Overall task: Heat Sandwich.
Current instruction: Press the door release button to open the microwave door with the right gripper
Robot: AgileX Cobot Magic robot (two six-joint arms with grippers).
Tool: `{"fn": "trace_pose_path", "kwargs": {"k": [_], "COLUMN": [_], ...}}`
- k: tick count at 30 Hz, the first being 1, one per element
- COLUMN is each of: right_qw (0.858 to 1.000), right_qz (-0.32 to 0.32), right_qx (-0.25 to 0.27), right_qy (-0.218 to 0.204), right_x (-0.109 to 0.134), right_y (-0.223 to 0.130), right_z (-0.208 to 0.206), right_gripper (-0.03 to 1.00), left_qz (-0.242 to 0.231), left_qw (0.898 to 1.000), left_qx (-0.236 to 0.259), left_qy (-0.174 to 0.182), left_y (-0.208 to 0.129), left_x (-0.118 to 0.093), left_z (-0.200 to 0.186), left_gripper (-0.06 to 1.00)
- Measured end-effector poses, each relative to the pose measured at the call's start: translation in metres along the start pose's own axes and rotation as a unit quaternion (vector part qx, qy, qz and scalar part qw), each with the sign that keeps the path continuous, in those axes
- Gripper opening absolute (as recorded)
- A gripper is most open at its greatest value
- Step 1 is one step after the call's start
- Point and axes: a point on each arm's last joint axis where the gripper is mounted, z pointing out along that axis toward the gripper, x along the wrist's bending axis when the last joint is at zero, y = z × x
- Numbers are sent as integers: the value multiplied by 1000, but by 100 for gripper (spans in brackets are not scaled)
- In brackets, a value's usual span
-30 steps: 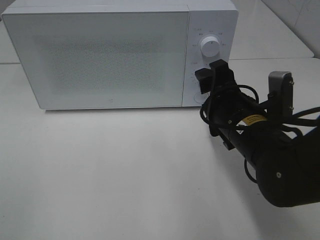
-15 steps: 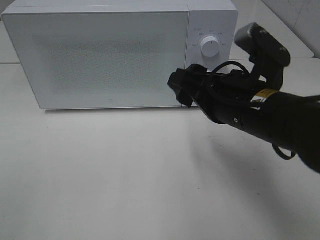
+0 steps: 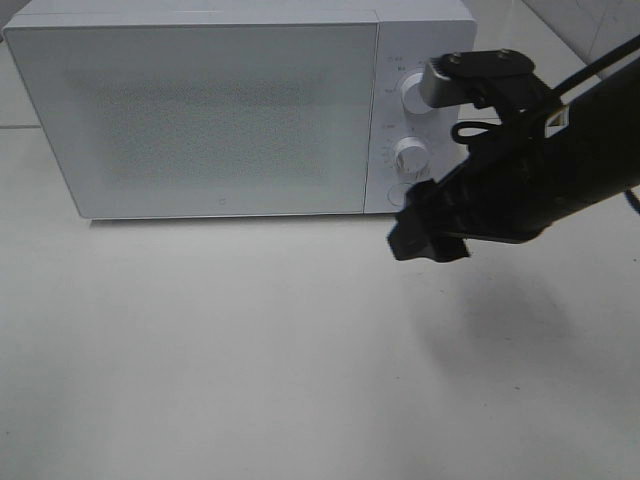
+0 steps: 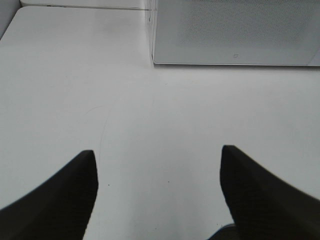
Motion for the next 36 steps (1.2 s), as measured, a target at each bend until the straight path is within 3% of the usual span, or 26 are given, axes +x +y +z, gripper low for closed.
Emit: {"fn": "trace_pose_path", "kwargs": {"k": [4, 12, 19, 21, 24, 28, 33, 36], "right_qw": [996, 988, 982, 977, 974, 960, 956, 949], "right_qz": [29, 92, 105, 112, 116, 129, 132, 128], "right_qx": [54, 39, -12, -47, -64, -94, -111, -158], "right_qy": [-59, -122, -158, -174, -186, -229, -237, -242], "right_x": [-38, -62, -54, -45, -41, -33, -28, -21], "right_y": [-13, -34, -64, -86, -101, -150, -167, -184], "right_z": [-20, -88, -131, -145, -151, -163, -168, -176], "right_gripper": [74, 74, 74, 74, 74, 74, 74, 74], "left_qz": [0, 0, 0, 0, 0, 0, 0, 0], "left_qw": [1000, 1000, 1000, 1000, 1000, 1000, 1000, 1000], "left_qx": [0, 0, 0, 0, 0, 0, 0, 0], "left_qy": [0, 0, 0, 0, 0, 0, 0, 0], "left_y": [0, 0, 0, 0, 0, 0, 0, 0], "left_x": [0, 0, 0, 0, 0, 0, 0, 0], "left_z": [0, 0, 0, 0, 0, 0, 0, 0], "left_gripper": [66, 66, 66, 66, 66, 66, 66, 66]}}
